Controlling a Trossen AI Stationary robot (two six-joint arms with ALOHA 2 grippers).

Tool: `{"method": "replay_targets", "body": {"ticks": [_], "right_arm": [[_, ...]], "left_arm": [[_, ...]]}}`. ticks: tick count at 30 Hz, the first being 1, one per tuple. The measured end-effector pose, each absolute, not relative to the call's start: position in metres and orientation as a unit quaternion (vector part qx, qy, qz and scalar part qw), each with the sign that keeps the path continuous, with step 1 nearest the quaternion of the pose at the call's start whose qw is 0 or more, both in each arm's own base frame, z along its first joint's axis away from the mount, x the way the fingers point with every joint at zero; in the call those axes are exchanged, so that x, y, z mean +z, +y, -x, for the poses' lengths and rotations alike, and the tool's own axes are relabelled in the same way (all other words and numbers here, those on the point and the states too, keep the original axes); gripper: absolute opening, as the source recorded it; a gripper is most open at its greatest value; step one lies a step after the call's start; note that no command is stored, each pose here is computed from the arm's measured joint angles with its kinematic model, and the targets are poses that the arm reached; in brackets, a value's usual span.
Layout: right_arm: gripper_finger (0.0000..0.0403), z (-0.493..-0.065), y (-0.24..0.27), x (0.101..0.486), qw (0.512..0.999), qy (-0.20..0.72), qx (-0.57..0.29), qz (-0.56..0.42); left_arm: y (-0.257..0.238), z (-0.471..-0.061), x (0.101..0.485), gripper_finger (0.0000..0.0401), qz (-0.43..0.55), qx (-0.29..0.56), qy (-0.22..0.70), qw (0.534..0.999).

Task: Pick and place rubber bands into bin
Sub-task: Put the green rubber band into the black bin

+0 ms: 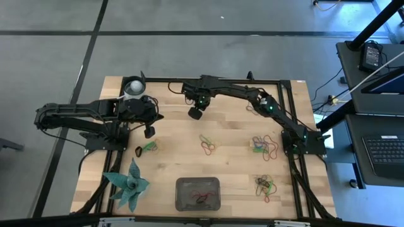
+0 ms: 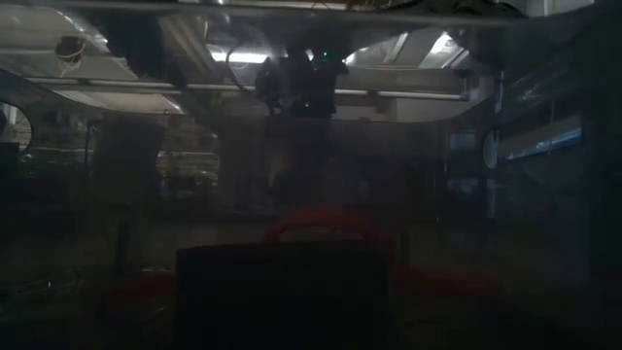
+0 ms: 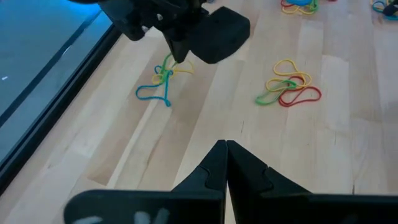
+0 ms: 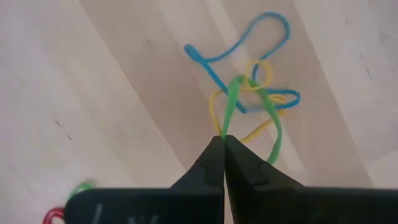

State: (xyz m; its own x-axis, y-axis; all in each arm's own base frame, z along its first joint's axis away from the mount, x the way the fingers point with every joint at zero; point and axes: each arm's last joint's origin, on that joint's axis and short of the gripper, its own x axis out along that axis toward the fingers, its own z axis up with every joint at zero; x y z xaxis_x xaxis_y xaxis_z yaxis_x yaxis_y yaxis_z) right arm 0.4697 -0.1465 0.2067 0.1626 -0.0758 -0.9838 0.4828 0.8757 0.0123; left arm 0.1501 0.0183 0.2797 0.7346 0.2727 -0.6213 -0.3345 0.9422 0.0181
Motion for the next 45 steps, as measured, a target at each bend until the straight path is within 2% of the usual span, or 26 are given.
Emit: {"method": "replay_targets", "body": {"ticks": [4,11,14,17,24,30,37,41,45], "right_arm": [[0.0002,-0.470,-0.141,0.207,0.736,0.622,-0.230,-0.135],[0.0001,-0.475,-0.134,0.207,0.755,0.616,-0.162,-0.153],[0.0001,-0.475,-0.134,0.208,0.754,0.613,-0.177,-0.158],[0.0001,-0.476,-0.133,0.208,0.756,0.612,-0.140,-0.185],[0.0000,-0.476,-0.132,0.208,0.757,0.611,-0.130,-0.194],[0.0000,-0.485,-0.127,0.211,0.785,0.569,-0.016,-0.245],[0.0000,-0.482,-0.130,0.234,0.807,0.548,-0.077,-0.208],[0.0000,-0.472,-0.133,0.259,0.816,0.536,-0.151,-0.156],[0.0000,-0.462,-0.132,0.286,0.830,0.514,-0.164,-0.143]], "left_arm": [[0.018,-0.150,0.280,0.0002,0.056,0.166,0.324,0.930],[0.018,-0.150,0.280,0.0002,0.056,0.166,0.324,0.930],[0.018,-0.150,0.280,0.0002,0.056,0.166,0.324,0.930],[0.018,-0.150,0.280,0.0002,0.056,0.166,0.324,0.930],[0.018,-0.150,0.280,0.0002,0.056,0.166,0.324,0.930],[0.018,-0.150,0.280,0.0002,0.056,0.166,0.324,0.930],[0.018,-0.150,0.280,0.0002,0.056,0.166,0.324,0.929],[0.018,-0.150,0.279,0.0002,0.056,0.166,0.327,0.929],[0.018,-0.150,0.279,0.0002,0.056,0.167,0.328,0.928]]}}
